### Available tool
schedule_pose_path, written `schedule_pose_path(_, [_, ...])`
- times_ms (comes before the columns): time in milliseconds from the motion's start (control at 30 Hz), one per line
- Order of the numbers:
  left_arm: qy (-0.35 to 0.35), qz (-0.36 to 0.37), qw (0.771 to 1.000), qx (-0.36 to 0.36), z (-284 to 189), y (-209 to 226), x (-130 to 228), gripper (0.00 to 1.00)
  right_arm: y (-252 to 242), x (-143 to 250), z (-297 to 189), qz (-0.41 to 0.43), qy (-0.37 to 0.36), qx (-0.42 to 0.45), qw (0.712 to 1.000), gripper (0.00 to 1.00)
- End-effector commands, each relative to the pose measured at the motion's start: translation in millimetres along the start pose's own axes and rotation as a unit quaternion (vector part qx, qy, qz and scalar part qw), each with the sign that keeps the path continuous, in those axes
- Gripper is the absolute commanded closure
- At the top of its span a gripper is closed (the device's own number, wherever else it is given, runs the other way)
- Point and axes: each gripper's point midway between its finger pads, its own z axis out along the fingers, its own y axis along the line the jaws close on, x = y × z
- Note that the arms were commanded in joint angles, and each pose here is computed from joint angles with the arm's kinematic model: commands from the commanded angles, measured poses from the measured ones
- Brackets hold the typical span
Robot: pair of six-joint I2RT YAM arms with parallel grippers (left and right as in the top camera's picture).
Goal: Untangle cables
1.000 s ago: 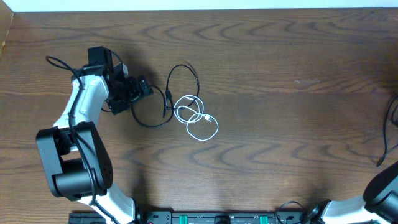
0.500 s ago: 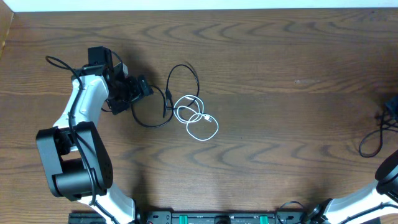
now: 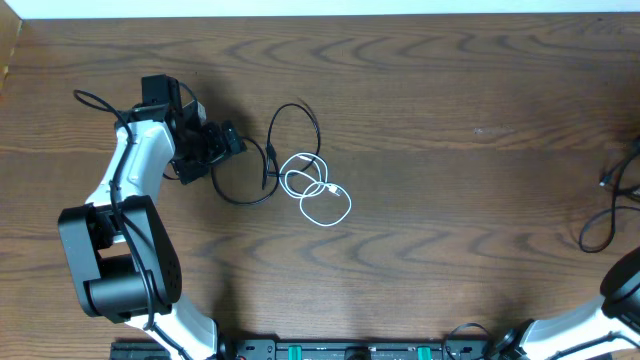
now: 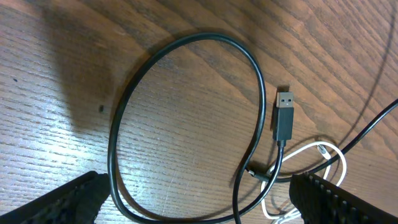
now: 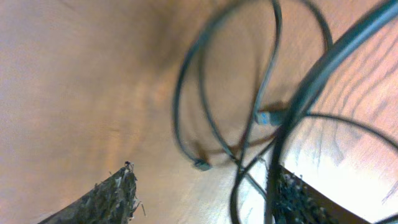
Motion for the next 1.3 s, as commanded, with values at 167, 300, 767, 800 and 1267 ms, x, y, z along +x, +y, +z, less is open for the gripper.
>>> schedule_pose_path(167, [0.002, -0.001, 1.000, -0.005, 0, 1, 4, 0.02, 20, -3, -73, 0.000, -0.012, -0.053, 0.999, 0.82])
schedule_pose_path(300, [0.002, -0.002, 1.000, -0.005, 0, 1, 4, 0.02, 6, 27, -75, 0.015, 0.048, -0.026, 0.998, 0.99])
schedule_pose_path(767, [0.002, -0.002, 1.000, -0.005, 0, 1, 4, 0.02, -69, 105, -55, 0.193, 0.126, 0.177, 0.957, 0.98])
schedule_pose_path(800, [0.002, -0.002, 1.000, -0.005, 0, 1, 4, 0.02, -71, 111, -49, 0.202, 0.127, 0.180, 0.954, 0.98])
schedule_pose_path(1267, [0.002, -0.002, 1.000, -0.005, 0, 1, 4, 0.02, -120, 123, 26, 0.263, -0.034, 0.233, 0.936, 0.99])
